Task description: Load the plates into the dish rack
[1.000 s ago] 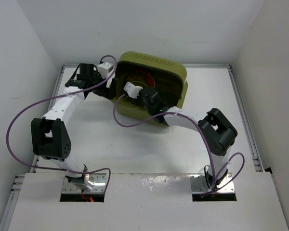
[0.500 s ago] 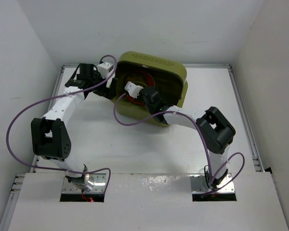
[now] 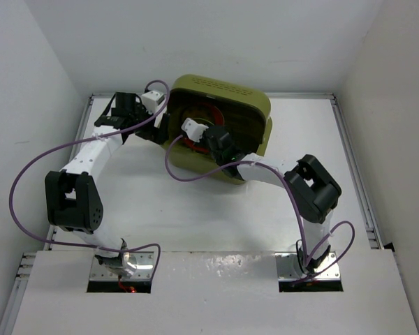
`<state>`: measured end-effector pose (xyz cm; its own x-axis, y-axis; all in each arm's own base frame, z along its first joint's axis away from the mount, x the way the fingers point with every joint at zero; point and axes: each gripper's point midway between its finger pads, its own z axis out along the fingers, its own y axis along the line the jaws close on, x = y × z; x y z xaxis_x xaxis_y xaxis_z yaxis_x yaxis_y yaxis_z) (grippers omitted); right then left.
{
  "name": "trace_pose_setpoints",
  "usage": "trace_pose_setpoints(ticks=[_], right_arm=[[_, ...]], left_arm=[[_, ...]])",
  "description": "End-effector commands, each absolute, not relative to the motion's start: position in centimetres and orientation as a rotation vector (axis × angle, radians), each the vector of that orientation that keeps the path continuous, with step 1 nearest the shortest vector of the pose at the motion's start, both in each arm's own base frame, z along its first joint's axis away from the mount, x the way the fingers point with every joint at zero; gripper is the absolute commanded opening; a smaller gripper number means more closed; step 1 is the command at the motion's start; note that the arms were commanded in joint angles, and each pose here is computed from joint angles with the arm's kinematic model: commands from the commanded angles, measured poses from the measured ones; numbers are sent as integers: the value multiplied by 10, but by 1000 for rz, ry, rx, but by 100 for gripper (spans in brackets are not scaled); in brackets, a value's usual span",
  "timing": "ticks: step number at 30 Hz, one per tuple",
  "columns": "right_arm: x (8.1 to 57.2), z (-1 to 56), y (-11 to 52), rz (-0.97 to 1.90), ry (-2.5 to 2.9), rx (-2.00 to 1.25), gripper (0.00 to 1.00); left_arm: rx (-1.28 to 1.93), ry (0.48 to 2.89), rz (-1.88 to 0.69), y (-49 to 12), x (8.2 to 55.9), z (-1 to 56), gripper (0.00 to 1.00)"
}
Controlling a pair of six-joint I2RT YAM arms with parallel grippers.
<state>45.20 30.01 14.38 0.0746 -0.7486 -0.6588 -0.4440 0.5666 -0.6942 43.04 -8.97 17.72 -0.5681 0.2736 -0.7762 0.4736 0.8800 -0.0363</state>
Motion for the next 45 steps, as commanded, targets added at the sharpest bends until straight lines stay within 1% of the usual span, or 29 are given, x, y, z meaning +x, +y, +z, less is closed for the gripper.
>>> trace_pose_setpoints(ticks=[1,2,5,8,14,15,16,17,18,19,20,21,22,23,24,25,26,27,28,29,31,32,33,34,35,37,39,41,45], right_arm=[[461,173,304,-312,1521,-968,41],[462,177,304,-314,1515,-957,46],[461,193,305,-318,1497,-932,51],[459,212,305,-327,1476,-914,52],[449,256,309,-286,1418,-880,66],[445,263,310,-266,1413,-871,72],[443,260,308,-263,1433,-881,75],[439,275,308,-218,1431,-843,79],[439,277,305,-209,1447,-826,87],[437,292,302,-184,1442,-794,92],[431,282,302,-145,1524,-820,98],[421,262,288,-91,1679,-878,100],[423,281,293,28,1685,-775,100],[421,278,278,63,1790,-770,100],[401,280,286,271,1901,-700,100],[407,278,263,283,1959,-623,100],[396,267,257,325,2030,-607,100],[379,277,242,355,2038,-567,100],[372,275,235,404,2079,-455,100],[370,253,210,370,2138,-374,100],[351,267,173,388,2113,-141,100],[336,254,154,382,2140,-49,100],[331,253,143,379,2142,-4,100],[316,275,136,423,2076,32,100],[309,261,131,427,2104,52,100],[295,257,124,429,2129,76,100],[284,264,103,391,2120,192,100],[265,239,70,253,2222,326,100],[227,188,51,164,2459,463,100]], left_arm=[[537,2188,-304,-87,431,178,100],[537,2188,-304,-87,431,178,100],[537,2188,-304,-87,431,178,100],[537,2188,-304,-87,431,178,100],[546,2176,-297,-87,430,182,100],[546,2176,-297,-87,430,182,100],[546,2167,-295,-87,430,186,100],[541,2170,-283,-85,430,186,100],[541,2161,-280,-85,430,189,100],[551,2158,-275,-85,430,189,100],[546,2164,-264,-83,427,191,100],[552,2164,-247,-80,425,193,100],[552,2164,-247,-80,425,193,100],[544,2166,-227,-77,424,197,100],[533,2190,-206,-73,422,194,100],[540,2188,-187,-70,419,197,100],[535,2184,-176,-69,417,201,100],[526,2199,-155,-65,413,201,100],[537,2206,-152,-64,409,200,100],[530,2209,-137,-62,407,202,100],[528,2235,-131,-59,397,199,100],[529,2243,-132,-59,392,198,100],[527,2231,-130,-58,391,202,100],[528,2234,-130,-58,384,200,100],[527,2222,-128,-58,383,205,100],[526,2213,-126,-57,380,208,100],[528,2182,-106,-55,377,221,100],[513,2167,-58,-46,371,234,100],[457,2255,43,-22,350,225,100]])
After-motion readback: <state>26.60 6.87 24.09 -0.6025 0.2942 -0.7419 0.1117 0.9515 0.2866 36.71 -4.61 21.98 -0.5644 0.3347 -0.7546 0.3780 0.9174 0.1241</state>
